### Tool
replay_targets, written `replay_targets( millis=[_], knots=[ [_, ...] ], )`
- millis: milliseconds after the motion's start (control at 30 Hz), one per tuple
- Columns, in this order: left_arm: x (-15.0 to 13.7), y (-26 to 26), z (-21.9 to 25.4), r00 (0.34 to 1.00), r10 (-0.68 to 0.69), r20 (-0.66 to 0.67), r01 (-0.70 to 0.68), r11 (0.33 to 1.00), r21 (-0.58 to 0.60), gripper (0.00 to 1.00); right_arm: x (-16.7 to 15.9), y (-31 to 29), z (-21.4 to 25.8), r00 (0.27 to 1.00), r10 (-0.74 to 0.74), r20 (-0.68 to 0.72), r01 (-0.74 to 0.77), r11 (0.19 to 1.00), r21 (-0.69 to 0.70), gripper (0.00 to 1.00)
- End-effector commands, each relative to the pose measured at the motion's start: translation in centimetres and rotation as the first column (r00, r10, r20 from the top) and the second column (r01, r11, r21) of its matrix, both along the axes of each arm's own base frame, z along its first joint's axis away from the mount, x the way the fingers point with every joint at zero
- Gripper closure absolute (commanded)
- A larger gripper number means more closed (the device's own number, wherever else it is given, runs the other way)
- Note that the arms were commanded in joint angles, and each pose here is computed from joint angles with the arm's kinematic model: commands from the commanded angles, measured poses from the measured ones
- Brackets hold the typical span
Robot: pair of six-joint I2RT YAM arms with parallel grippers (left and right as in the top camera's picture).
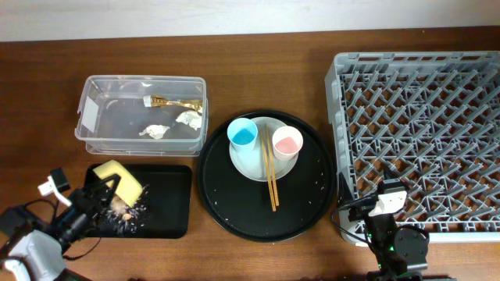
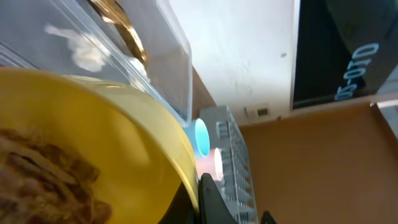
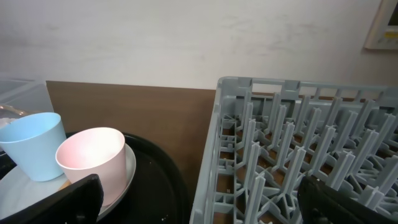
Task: Sort waste into correct bins and load items into the dishwasher rack
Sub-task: 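Tip the yellow bowl over the black tray to dump the scraps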
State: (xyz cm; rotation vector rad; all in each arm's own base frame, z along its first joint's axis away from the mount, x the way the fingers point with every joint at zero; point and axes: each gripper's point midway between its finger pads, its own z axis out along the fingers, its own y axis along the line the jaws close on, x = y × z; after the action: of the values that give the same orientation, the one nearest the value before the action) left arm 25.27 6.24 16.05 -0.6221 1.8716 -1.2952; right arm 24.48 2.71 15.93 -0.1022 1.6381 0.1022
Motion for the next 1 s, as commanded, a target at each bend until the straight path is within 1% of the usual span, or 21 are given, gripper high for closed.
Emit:
replay_targets(
  millis=[0,300,433,533,633,700,767,867,933,967],
  knots=[
    [-0.2,0.2,0.8,0.998,0.009,0.058,-0.01,1.0,0.012,0.99,0.0,0.2,-0.2,1.0,0.012,-0.004,-0.012,1.0,0.004,0.02],
    [-0.2,0.0,1.4,0.997,0.008,0.077,-0.006,1.0,-0.02,1.0,0.0,0.2,-0.2,1.0,0.012,-0.004,-0.012,1.0,0.004,0.02],
    [-0.4,-0.5,2.0,0.997,0.01,0.077,-0.004,0.996,-0.084,1.0,0.0,0.2,-0.2,1.0,0.012,-0.004,-0.012,1.0,0.004,0.02],
    [-0.3,-0.3,1.8,0.996,0.005,0.092,-0.001,0.999,-0.039,1.0,0.0,0.2,-0.2,1.0,0.012,-0.004,-0.012,1.0,0.004,0.02],
    [-0.5,-0.6,1.9,0.997,0.008,0.077,-0.002,0.997,-0.076,1.0,0.0,0.2,-0.2,1.0,0.012,-0.004,-0.012,1.0,0.004,0.02],
    [-0.5,-0.5,1.8,0.997,0.007,0.082,-0.002,0.998,-0.062,1.0,0.0,0.2,-0.2,1.0,0.012,-0.004,-0.012,1.0,0.004,0.02],
    [-0.6,-0.7,2.0,0.997,0.008,0.079,-0.001,0.996,-0.088,1.0,0.0,0.2,-0.2,1.0,0.012,-0.004,-0.012,1.0,0.004,0.02],
    [-0.5,-0.6,2.2,0.996,0.007,0.093,0.0,0.997,-0.081,0.99,0.0,0.2,-0.2,1.0,0.012,-0.004,-0.012,1.0,0.004,0.02],
    [-0.6,-0.8,2.7,0.995,0.011,0.102,0.002,0.993,-0.121,1.0,0.0,0.2,-0.2,1.0,0.012,-0.004,-0.012,1.0,0.004,0.02],
    [-0.6,-0.8,2.7,0.994,0.011,0.105,0.002,0.993,-0.121,0.99,0.0,0.2,-0.2,1.0,0.012,-0.004,-0.012,1.0,0.004,0.02]
  ],
)
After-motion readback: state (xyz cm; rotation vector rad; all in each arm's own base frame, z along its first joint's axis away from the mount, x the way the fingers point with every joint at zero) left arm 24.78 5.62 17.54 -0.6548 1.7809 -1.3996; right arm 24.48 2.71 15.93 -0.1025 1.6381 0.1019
